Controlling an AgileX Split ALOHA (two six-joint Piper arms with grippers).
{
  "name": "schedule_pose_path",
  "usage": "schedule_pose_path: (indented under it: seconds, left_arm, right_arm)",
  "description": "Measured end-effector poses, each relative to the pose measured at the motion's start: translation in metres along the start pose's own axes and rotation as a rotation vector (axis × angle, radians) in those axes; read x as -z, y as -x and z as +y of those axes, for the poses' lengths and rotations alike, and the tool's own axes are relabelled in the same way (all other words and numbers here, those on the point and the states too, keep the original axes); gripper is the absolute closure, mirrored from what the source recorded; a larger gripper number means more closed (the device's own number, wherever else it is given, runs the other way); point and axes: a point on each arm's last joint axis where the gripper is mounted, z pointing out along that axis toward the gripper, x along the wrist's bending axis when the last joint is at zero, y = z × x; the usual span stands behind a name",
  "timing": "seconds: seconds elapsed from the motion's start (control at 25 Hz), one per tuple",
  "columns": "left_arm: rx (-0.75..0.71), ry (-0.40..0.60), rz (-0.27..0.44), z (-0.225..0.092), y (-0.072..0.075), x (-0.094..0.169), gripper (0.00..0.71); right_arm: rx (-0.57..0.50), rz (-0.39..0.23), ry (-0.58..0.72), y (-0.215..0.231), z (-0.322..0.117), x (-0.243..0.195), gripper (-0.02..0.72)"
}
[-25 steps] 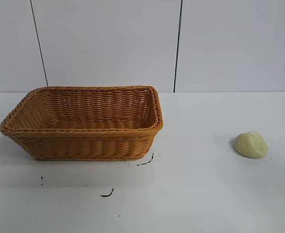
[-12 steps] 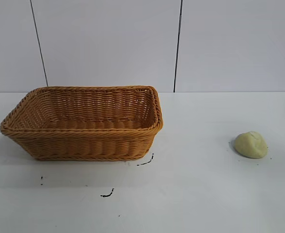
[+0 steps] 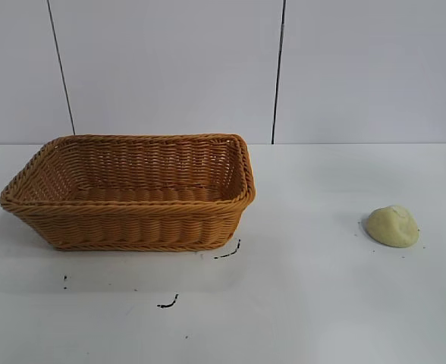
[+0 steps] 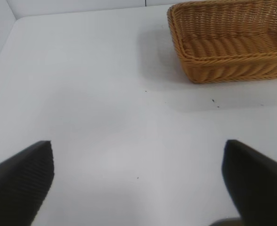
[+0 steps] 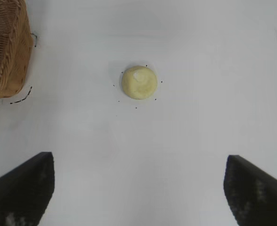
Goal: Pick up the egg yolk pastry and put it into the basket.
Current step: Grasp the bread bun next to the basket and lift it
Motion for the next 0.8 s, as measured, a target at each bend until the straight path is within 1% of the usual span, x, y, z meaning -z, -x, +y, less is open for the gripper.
schedule_pose_path:
  seconds: [0.2, 0.36, 0.6, 0.8]
  left_arm:
    - [0.000, 0.000, 0.000, 0.000, 0.000, 0.000, 0.014]
    - [0.000, 0.000, 0.000, 0.000, 0.000, 0.000, 0.014]
    - [0.000, 0.000, 0.000, 0.000, 0.000, 0.000, 0.014]
    - [0.000, 0.000, 0.000, 0.000, 0.000, 0.000, 0.014]
  right_arm:
    - [0.020, 0.002, -0.132, 0.001, 0.027, -0.056, 0.007]
    - [0.024, 0.001, -0.205, 0.001, 0.040, -0.094, 0.007]
    - [0.050, 0.005, -0.269, 0.001, 0.043, -0.134, 0.007]
    - [0.070, 0.012, -0.313, 0.001, 0.039, -0.153, 0.007]
